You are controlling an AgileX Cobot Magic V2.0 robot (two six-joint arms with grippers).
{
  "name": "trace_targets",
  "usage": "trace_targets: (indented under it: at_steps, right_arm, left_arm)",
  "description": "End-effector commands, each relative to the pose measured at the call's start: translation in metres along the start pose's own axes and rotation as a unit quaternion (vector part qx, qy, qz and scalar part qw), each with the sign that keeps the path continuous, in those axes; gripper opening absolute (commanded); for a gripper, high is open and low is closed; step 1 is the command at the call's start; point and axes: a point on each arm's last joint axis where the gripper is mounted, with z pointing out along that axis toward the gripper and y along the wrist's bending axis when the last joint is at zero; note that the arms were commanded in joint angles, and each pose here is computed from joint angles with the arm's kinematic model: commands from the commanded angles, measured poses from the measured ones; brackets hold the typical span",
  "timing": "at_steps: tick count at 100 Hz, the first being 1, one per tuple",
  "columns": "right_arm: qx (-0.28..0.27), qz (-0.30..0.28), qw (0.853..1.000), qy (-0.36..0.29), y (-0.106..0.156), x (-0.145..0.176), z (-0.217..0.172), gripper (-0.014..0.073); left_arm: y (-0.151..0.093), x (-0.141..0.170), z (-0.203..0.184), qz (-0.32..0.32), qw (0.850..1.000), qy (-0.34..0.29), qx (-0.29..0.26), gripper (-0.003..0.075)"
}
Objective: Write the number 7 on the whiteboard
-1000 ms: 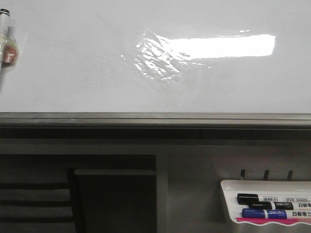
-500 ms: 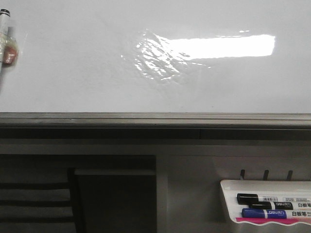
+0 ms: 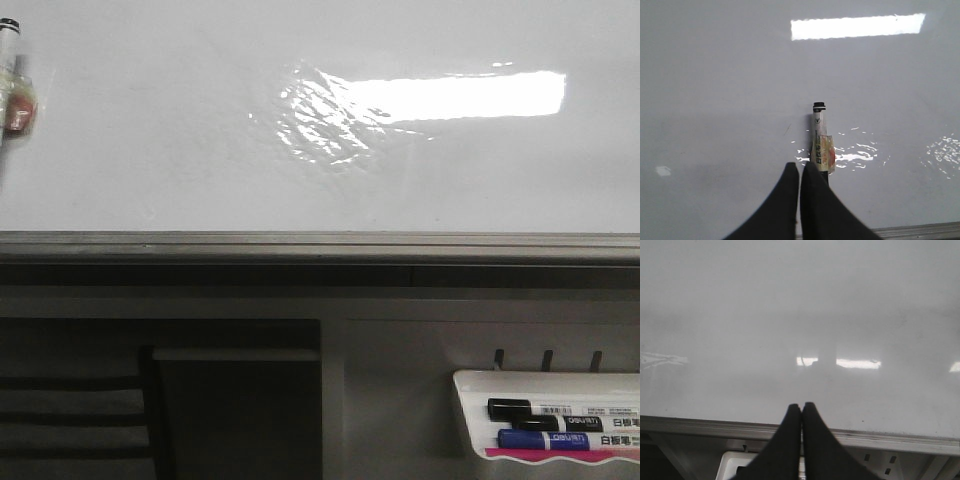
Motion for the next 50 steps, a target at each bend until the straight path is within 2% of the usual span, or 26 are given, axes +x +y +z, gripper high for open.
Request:
trace_targets:
  at_steps: [1,23,50]
  right_arm:
    - [0.011,-0.012,0.999,-0.049,-0.0019,-0.0174,-0.0024,-0.0071]
    - [0.011,-0.012,0.999,-0.049,-0.0019,-0.0174,-0.0024,-0.0071]
    - [0.011,-0.012,0.999,-0.051,-0.0019,-0.0179,-0.0024,-0.0062]
  left_arm:
    - [0.0011,-0.0174,0.0009,-0.002,0.999,-0.048,-0.007,-0.002]
    - [-0.0013,-0.0158,0.0022,-0.04,0.998,-0.039,0.007,-0.002]
    - [-0.0016,-0.0157,0.0022,-0.041,0.998,-0.038,0.009,-0.002]
